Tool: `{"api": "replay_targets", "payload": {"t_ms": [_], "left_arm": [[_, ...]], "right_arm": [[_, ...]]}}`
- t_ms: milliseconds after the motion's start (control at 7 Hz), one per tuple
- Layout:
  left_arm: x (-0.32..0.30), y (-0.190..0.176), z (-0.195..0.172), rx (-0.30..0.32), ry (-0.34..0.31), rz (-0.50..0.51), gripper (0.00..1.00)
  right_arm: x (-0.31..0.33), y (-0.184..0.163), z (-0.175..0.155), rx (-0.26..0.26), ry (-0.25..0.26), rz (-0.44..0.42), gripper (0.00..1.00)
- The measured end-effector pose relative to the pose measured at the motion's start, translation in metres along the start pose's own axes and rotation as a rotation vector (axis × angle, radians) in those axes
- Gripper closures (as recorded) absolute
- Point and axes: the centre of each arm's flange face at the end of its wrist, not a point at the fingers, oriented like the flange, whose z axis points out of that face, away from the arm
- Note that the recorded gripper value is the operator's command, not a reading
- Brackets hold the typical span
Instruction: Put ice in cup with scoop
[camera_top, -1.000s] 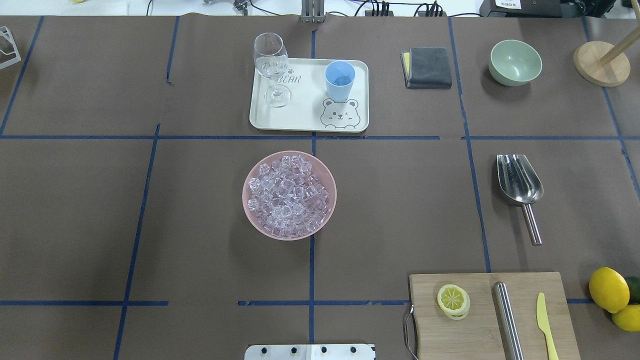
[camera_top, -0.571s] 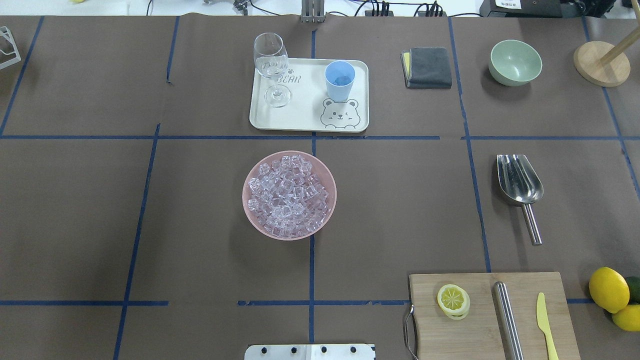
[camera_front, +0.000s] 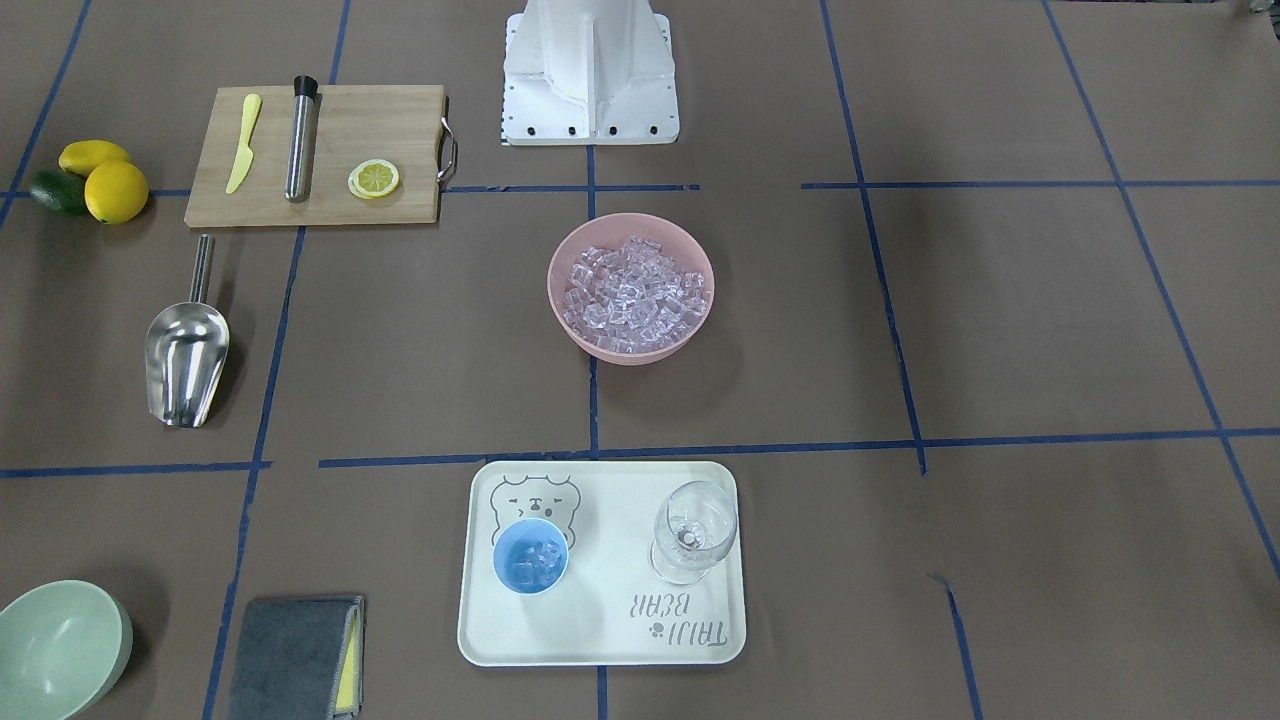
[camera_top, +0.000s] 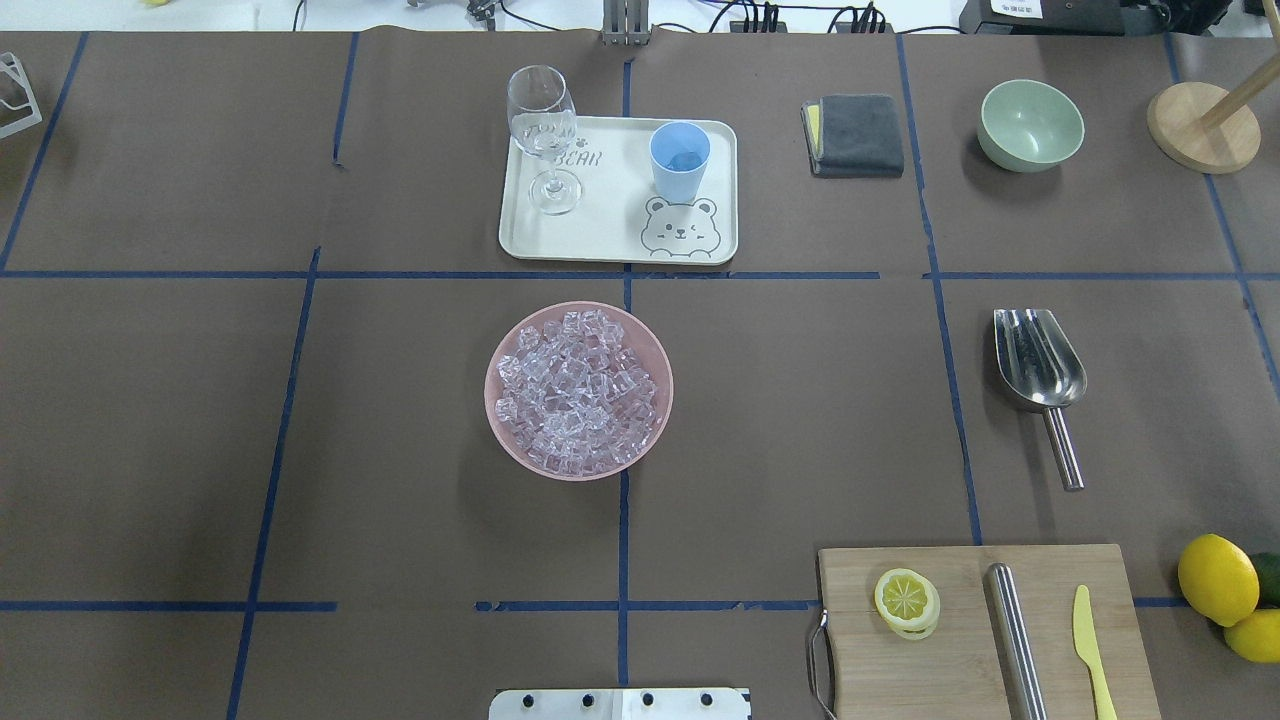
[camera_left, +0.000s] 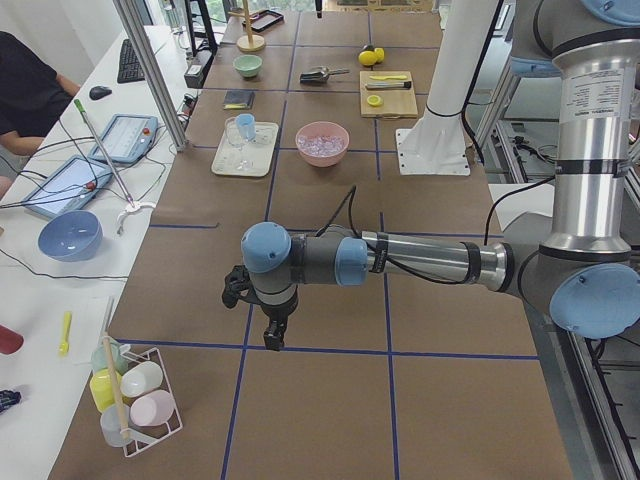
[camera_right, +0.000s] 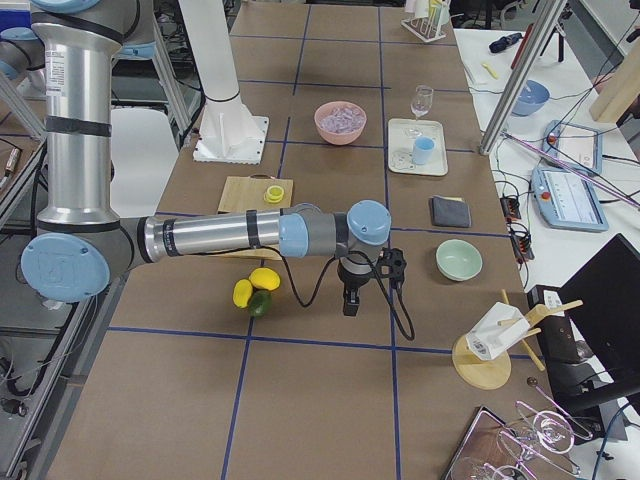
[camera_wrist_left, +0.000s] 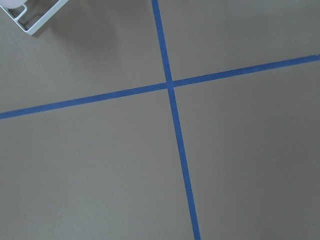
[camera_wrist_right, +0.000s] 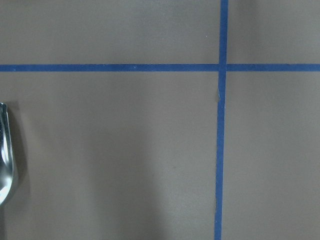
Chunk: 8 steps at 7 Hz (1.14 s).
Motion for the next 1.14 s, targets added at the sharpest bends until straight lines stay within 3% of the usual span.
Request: {"api": "replay_targets", "payload": {"t_ms": [429,1143], "left_arm": [[0.007,0.001,0.006,-0.046,0.037,-0.034,0.00],[0.015,-0.012,0.002,-0.037,0.035,-0.014,0.00]], "right_arm": [[-0.003,-0.003,0.000,0.001,-0.001,-0.007,0.00],[-0.011,-0.006,0.002,-0.004,-0.001,-0.023,0.00]]}}
